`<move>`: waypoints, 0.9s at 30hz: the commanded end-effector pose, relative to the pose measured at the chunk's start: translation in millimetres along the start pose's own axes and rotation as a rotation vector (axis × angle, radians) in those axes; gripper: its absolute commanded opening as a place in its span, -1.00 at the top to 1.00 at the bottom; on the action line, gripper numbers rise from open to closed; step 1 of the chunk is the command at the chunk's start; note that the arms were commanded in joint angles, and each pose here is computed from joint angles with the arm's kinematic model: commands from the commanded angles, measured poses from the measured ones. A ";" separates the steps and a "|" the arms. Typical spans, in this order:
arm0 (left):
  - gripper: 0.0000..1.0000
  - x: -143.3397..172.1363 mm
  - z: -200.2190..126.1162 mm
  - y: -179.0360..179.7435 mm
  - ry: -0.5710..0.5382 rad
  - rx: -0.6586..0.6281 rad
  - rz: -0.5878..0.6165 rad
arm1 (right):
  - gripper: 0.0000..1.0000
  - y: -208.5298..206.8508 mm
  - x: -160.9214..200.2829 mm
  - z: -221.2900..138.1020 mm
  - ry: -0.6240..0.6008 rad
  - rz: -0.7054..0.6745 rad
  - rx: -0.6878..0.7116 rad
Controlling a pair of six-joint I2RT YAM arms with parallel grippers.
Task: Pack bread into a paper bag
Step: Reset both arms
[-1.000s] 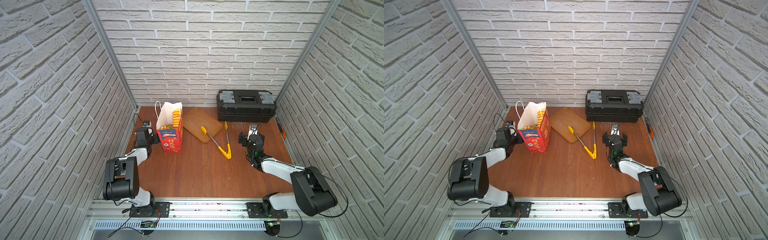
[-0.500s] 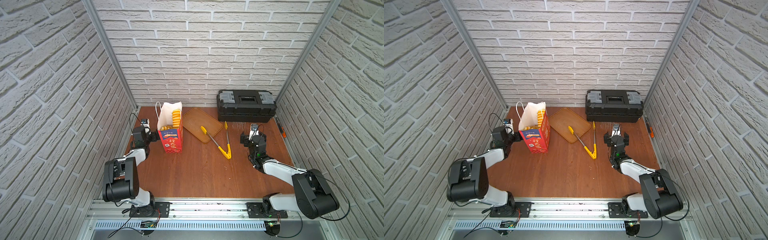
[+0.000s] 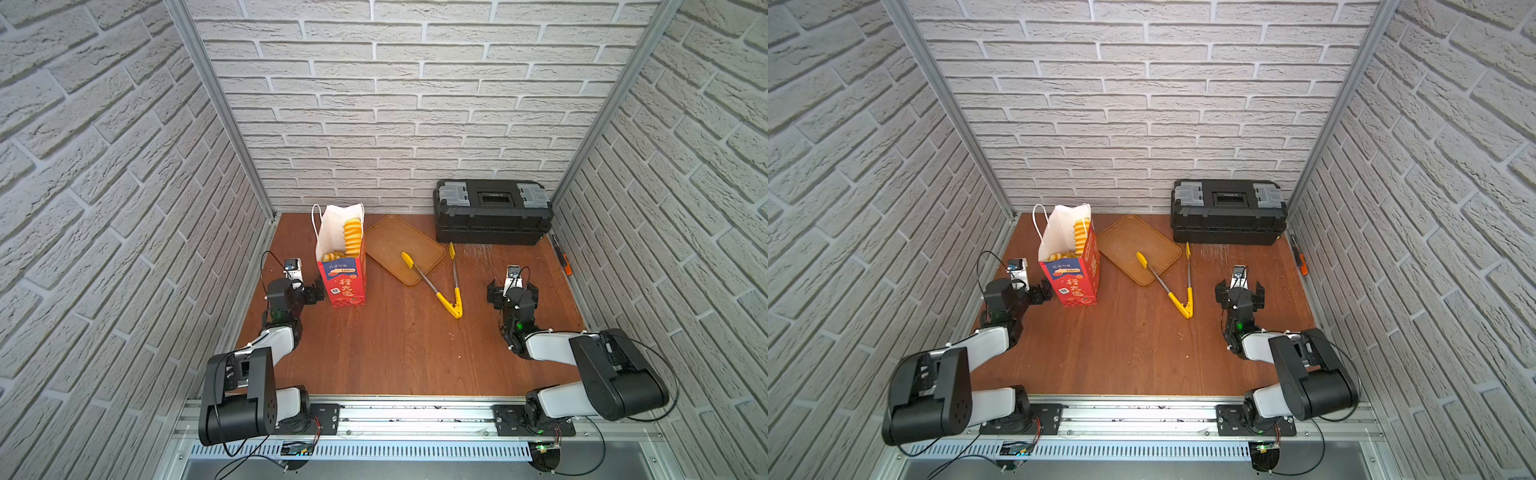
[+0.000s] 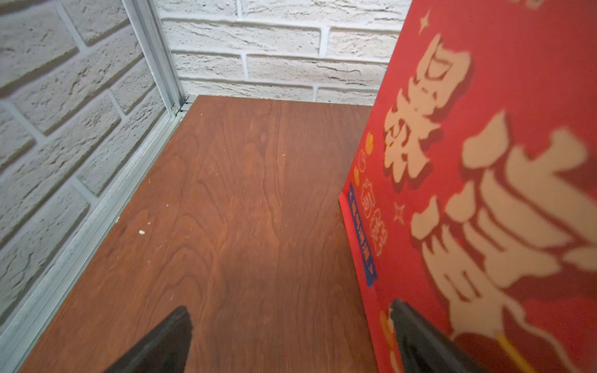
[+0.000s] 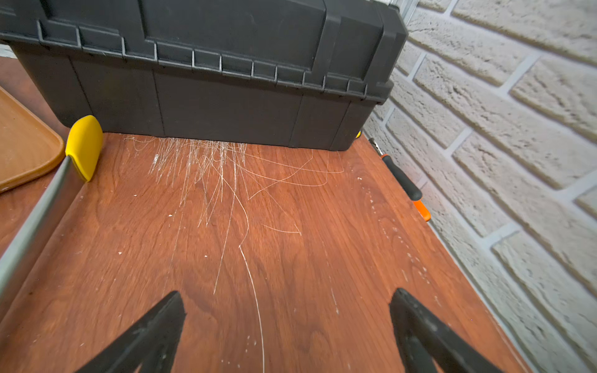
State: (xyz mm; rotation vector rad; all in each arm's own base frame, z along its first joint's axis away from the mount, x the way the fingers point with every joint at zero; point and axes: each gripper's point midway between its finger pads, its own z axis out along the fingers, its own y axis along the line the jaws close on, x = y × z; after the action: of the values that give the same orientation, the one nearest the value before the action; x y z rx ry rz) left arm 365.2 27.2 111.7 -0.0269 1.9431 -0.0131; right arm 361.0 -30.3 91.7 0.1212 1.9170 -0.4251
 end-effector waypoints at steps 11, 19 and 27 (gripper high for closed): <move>-0.96 9.0 34.6 -3.2 -0.043 -0.041 0.075 | -0.99 10.7 -17.4 17.4 -0.045 0.048 -0.076; -0.96 11.3 37.7 11.9 -0.010 -0.119 0.036 | -0.99 7.1 -17.2 19.4 -0.026 0.065 -0.079; -0.96 10.4 37.8 11.6 -0.011 -0.120 0.039 | -0.99 7.3 -17.1 19.9 -0.024 0.066 -0.080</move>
State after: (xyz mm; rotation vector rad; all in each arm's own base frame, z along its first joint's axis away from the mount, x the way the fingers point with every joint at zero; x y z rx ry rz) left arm 389.1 35.7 74.2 -0.0513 1.9827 0.1232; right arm 381.8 -27.4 83.6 0.1056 1.9473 -0.3225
